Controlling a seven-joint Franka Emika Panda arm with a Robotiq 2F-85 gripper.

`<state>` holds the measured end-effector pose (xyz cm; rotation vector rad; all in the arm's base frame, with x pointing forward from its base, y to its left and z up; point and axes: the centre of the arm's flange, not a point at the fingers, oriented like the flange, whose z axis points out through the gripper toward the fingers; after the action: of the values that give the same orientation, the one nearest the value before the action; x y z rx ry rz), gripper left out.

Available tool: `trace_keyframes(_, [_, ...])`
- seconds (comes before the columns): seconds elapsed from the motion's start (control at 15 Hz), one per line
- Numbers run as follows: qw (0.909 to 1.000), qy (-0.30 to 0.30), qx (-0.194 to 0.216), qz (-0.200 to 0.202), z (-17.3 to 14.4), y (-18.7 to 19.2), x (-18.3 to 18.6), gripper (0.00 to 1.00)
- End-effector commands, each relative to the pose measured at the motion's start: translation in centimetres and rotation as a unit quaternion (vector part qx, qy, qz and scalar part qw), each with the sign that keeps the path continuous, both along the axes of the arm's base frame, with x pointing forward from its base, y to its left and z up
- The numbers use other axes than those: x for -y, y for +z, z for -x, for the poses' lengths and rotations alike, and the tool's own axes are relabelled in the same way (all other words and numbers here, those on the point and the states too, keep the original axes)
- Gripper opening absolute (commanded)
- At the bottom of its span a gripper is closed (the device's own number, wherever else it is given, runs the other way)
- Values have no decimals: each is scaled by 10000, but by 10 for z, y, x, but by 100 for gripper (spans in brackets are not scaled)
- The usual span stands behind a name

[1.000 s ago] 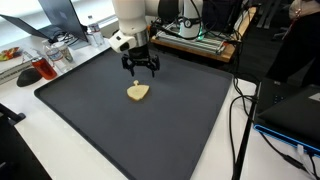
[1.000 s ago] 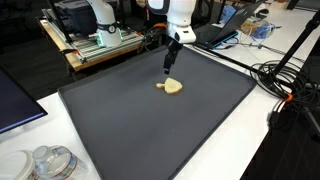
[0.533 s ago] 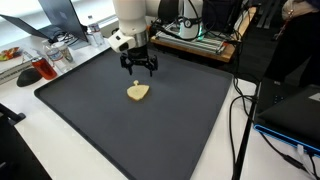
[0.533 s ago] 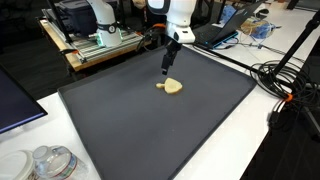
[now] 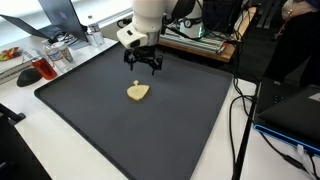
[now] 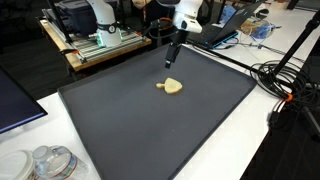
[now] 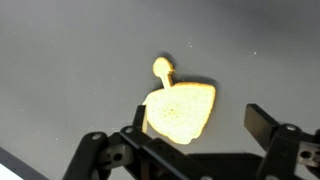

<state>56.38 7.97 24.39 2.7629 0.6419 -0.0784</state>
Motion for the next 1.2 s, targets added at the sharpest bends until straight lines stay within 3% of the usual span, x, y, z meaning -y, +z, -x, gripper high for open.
trace_keyframes(0.0, [9995,-96,157,245,6,13,-23,100])
trace_keyframes(0.67, [9949,-782,182,605,-44,20,-80,100])
trace_keyframes(1.13, [9774,-1875,79,977,-101,-4,-98,100])
